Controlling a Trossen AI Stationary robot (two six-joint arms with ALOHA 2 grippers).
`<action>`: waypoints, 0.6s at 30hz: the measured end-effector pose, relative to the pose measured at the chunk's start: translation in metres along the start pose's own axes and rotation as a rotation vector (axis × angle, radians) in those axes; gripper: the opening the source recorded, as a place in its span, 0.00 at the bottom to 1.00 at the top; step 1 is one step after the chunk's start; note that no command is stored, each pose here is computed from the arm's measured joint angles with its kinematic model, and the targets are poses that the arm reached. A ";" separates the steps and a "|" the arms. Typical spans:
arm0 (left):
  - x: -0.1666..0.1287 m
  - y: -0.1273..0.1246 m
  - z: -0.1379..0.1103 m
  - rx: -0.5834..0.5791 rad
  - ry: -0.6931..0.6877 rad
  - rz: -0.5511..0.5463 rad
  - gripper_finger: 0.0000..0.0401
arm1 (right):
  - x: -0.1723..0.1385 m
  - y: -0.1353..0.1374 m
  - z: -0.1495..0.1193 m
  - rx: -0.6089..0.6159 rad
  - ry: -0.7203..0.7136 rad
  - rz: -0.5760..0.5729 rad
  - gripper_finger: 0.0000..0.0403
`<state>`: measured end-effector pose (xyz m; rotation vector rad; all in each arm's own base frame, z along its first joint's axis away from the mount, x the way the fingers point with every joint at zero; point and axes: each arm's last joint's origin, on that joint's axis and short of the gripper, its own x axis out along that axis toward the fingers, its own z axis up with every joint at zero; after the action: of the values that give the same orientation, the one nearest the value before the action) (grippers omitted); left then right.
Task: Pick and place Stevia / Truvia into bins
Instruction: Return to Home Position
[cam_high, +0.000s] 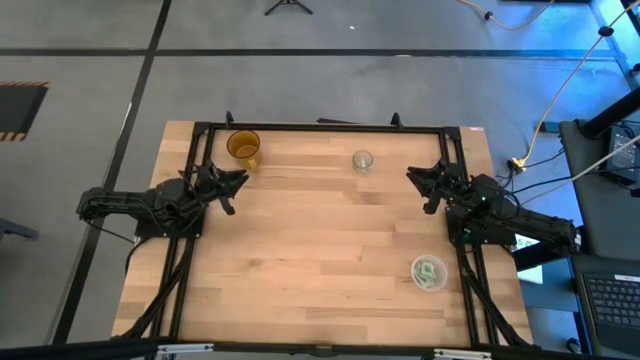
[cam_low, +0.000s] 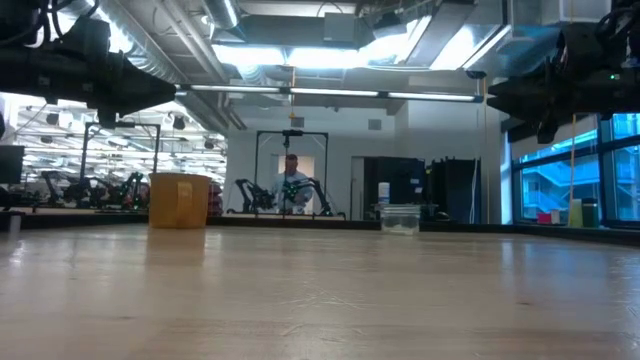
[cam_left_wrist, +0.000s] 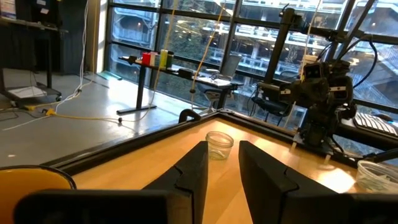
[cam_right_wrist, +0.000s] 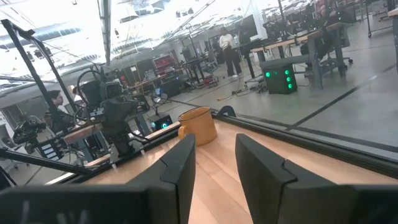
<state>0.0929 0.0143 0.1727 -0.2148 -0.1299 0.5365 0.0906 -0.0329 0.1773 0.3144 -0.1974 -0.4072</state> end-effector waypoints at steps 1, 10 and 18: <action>0.000 0.000 0.000 0.001 0.000 0.000 0.21 | 0.000 0.000 0.000 0.000 0.000 0.000 0.29; 0.000 0.000 0.000 0.001 0.000 0.000 0.22 | 0.000 0.000 0.000 0.000 0.004 0.004 0.29; 0.000 0.000 0.000 0.001 0.000 0.000 0.22 | 0.001 0.001 -0.001 0.000 0.016 0.007 0.29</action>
<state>0.0929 0.0143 0.1727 -0.2139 -0.1296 0.5362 0.0918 -0.0322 0.1763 0.3167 -0.1827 -0.3981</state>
